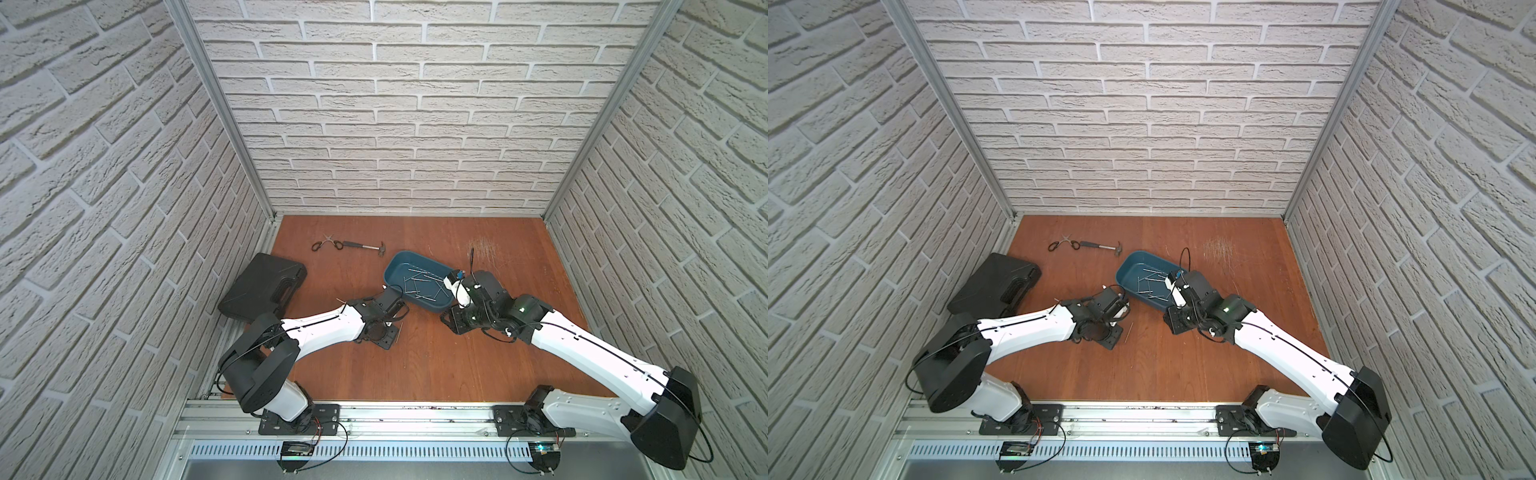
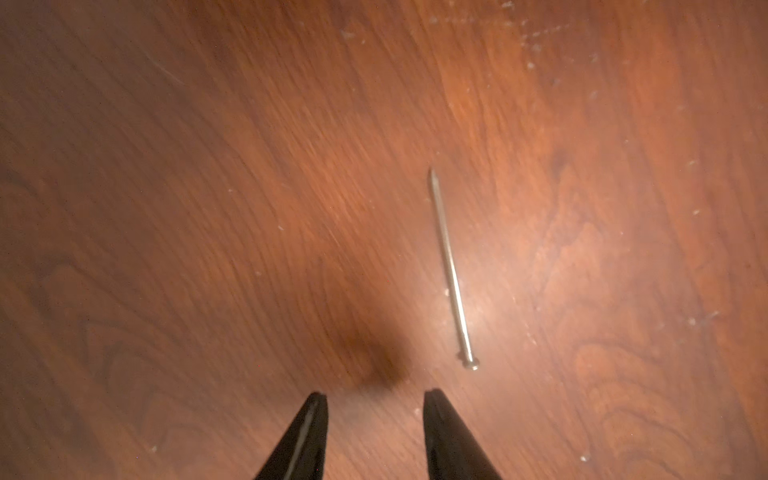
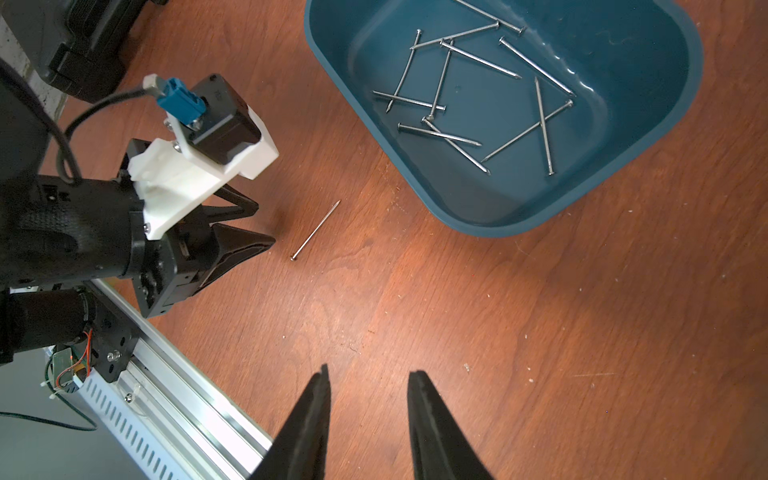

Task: Put the nails on the desktop into the storage box
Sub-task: Adjust the nail at the center of the board, then pick up the nail from the center of the board.

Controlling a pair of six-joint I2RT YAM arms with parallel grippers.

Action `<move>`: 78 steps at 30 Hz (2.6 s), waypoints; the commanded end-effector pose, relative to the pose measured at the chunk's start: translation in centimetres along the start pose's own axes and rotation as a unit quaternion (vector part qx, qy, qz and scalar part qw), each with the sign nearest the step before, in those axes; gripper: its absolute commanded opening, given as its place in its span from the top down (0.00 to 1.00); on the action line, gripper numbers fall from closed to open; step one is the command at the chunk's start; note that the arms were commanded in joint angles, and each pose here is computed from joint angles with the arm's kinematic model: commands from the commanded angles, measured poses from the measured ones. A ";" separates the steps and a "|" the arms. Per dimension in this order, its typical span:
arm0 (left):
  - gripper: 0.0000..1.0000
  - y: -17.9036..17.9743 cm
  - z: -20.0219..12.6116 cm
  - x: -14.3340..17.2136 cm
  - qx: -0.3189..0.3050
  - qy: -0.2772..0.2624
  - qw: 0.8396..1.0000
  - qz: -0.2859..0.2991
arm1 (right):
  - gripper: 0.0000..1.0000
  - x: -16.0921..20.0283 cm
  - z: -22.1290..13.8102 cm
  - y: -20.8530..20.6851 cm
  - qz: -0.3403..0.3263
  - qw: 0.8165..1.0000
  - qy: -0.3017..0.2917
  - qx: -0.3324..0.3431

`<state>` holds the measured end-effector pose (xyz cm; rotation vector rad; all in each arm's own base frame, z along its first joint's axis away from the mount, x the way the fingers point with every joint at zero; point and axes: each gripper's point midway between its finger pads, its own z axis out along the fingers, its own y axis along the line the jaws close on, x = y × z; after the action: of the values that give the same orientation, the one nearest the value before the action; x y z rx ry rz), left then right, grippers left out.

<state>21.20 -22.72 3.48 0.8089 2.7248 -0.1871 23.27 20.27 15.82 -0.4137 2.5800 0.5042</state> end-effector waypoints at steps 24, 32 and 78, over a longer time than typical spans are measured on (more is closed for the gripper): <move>0.60 -5.6 1.1 -1.9 0.012 0.014 0.999 -0.029 | 0.65 0.4 -0.2 -0.2 -0.005 1.000 -0.016 -0.002; 0.57 -6.5 1.6 -3.4 0.018 0.009 0.999 -0.050 | 0.65 0.9 -0.7 -0.8 -0.010 1.000 -0.019 0.009; 0.43 3.7 -6.6 3.3 0.022 -0.105 0.978 -0.177 | 0.63 4.6 14.3 2.6 -0.023 0.976 0.164 0.144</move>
<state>18.82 -16.30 8.40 0.2737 2.6726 -0.3509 23.81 27.99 2.43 -0.5146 2.8970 0.1074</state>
